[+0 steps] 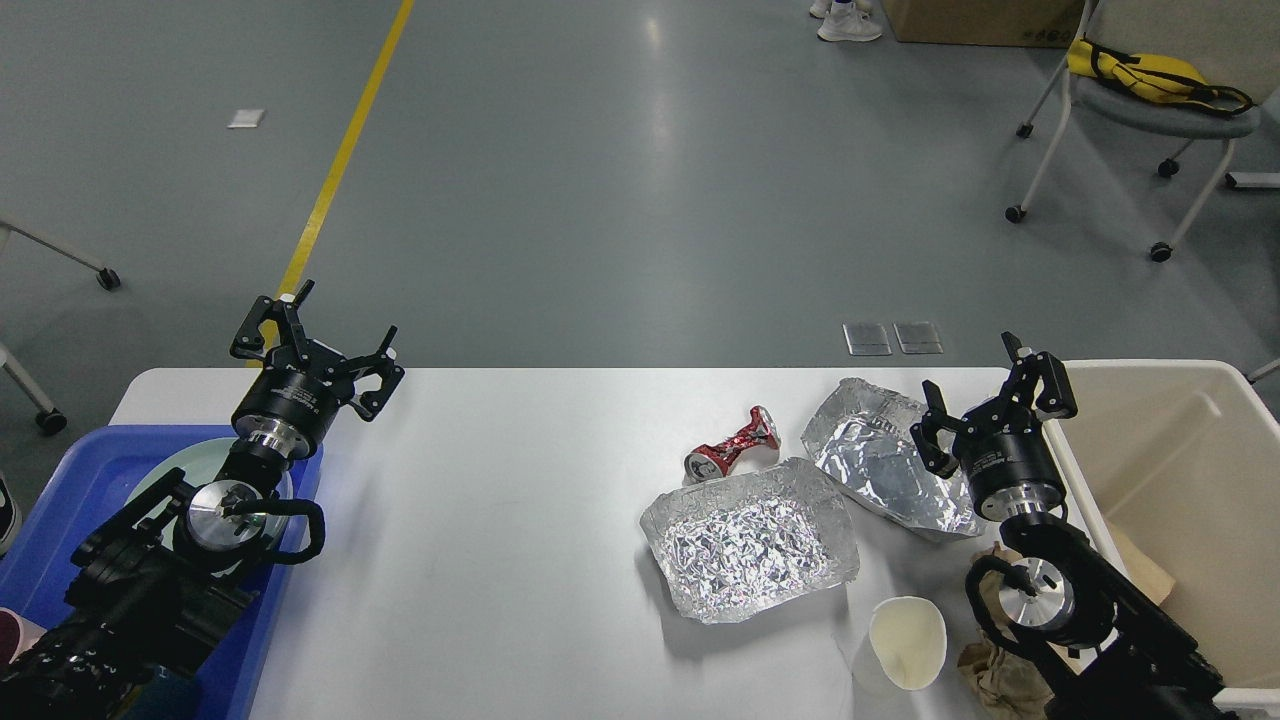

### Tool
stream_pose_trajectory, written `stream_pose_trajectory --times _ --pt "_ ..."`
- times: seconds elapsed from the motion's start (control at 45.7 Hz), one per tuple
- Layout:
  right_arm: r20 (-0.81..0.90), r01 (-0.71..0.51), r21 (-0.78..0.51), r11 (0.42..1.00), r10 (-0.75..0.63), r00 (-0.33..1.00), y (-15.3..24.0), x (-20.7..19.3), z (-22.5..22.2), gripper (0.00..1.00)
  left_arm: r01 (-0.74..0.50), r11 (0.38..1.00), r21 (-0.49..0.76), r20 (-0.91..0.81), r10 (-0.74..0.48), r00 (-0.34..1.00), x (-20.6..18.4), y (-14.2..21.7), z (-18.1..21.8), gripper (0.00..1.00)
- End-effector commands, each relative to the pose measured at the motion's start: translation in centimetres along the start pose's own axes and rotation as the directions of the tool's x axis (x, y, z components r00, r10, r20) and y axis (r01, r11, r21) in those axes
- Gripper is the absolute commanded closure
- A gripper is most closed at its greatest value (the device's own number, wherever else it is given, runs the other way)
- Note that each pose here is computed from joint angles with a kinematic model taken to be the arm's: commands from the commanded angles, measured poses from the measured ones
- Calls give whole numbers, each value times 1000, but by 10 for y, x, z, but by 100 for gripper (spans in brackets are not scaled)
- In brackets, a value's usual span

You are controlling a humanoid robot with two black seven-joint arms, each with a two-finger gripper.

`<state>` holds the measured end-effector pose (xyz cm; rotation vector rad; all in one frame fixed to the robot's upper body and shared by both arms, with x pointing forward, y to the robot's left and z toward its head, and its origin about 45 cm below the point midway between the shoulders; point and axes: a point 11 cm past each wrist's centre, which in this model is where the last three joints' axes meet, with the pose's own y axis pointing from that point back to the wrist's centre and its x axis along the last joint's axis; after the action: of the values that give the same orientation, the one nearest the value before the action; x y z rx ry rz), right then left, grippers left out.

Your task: Tidy desktop

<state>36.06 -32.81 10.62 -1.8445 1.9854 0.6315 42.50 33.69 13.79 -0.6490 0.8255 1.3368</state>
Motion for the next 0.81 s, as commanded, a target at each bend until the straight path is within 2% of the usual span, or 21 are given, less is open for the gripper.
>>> stream_pose_trajectory --times 0.0,0.788 --pt "0 0 0 1000 0 1000 0 0 0 0 0 1000 0 1 0 1000 0 0 0 4" --pt "0 -2 1 1000 2 1000 0 0 0 0 0 1000 0 1 0 1000 0 0 0 4"
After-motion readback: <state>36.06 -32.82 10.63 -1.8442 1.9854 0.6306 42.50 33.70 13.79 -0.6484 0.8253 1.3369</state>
